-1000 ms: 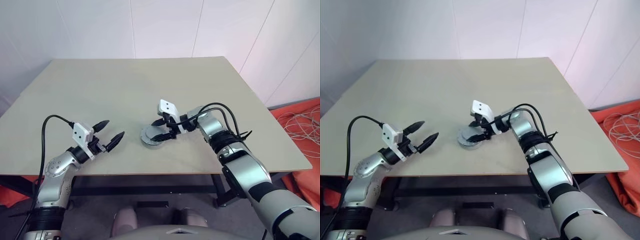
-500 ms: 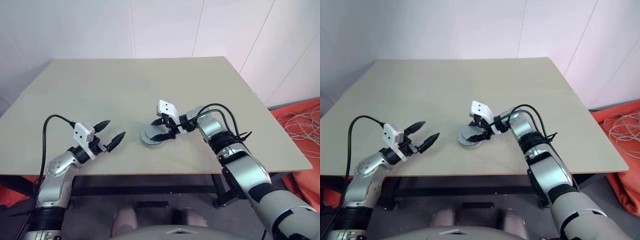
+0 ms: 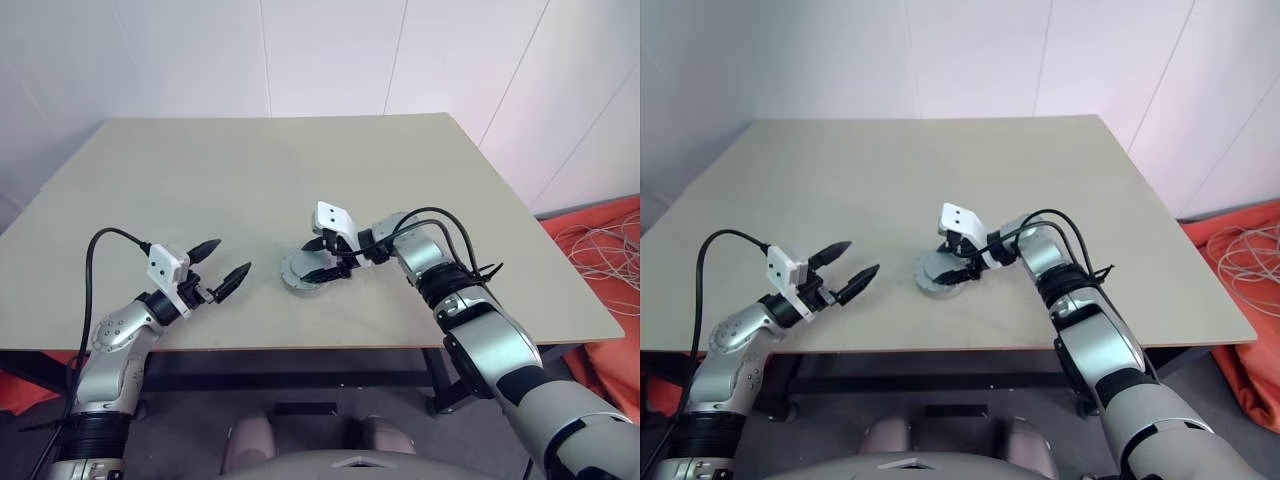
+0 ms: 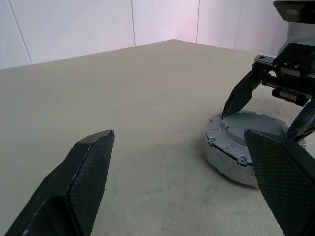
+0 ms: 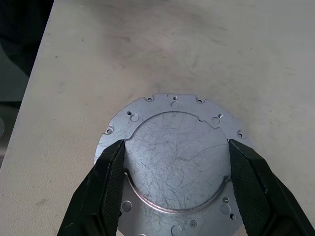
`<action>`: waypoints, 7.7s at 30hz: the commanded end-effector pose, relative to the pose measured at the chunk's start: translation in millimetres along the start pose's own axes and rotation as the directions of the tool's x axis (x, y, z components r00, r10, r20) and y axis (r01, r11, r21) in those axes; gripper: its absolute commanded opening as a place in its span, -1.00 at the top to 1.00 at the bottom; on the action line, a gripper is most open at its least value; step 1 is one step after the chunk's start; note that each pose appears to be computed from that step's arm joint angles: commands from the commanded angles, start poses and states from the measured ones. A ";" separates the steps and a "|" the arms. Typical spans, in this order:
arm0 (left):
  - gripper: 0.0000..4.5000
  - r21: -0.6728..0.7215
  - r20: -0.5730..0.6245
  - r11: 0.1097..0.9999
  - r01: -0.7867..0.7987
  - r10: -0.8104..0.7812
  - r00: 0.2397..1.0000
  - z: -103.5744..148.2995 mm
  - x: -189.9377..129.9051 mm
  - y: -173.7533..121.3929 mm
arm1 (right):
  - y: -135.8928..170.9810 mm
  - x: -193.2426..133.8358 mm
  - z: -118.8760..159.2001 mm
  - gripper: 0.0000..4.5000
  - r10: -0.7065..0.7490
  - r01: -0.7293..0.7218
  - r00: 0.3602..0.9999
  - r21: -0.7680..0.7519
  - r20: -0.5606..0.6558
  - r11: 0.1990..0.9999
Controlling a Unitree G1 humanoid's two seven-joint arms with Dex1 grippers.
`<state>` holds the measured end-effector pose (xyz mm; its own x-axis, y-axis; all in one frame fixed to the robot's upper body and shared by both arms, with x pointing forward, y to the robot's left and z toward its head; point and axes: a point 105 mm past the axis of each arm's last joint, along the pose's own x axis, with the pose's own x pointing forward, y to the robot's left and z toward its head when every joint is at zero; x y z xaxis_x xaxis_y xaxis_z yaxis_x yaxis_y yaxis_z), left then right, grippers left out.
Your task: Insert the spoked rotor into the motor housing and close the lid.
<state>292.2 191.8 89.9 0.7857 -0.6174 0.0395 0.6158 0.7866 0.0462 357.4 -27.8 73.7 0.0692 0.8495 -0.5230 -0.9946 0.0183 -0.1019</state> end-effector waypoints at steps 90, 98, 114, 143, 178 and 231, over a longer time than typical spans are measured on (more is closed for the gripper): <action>1.00 -0.099 -0.267 0.968 0.231 -0.250 0.931 -31.8 86.3 -45.3 | -26.0 -77.6 34.0 -0.99 -0.171 0.084 0.971 0.434 0.165 0.897; 1.00 -0.091 -0.268 0.966 0.244 -0.260 0.928 -31.9 85.1 -45.5 | -8.6 -99.3 7.6 -0.99 -0.229 -0.113 0.952 0.931 0.202 0.347; 1.00 -0.080 -0.261 0.969 0.233 -0.246 0.933 -30.8 84.2 -43.3 | 26.6 -40.9 -22.0 -0.99 -0.203 -0.212 0.959 0.976 0.198 -0.049; 1.00 -0.465 -0.106 0.870 -0.164 0.129 0.986 -5.5 73.2 6.3 | 19.8 -46.2 -8.7 0.52 -0.340 -0.324 0.893 0.945 0.295 -0.030; -1.00 -0.961 0.244 0.107 0.254 -0.099 0.965 31.7 45.6 -42.3 | 16.7 -67.8 72.6 0.52 -0.227 -0.443 0.837 0.860 0.498 0.253; 0.05 -0.921 0.309 0.265 0.287 0.045 0.950 49.8 49.7 -16.1 | 34.9 -56.8 42.4 -1.00 -0.239 -0.283 0.907 0.922 0.347 0.263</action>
<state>307.9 129.9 115.6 0.7281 -0.6341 0.2606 0.3618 0.0326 -0.9317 313.2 -47.7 136.4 0.2555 0.9584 -0.1275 -0.3365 0.2117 0.9176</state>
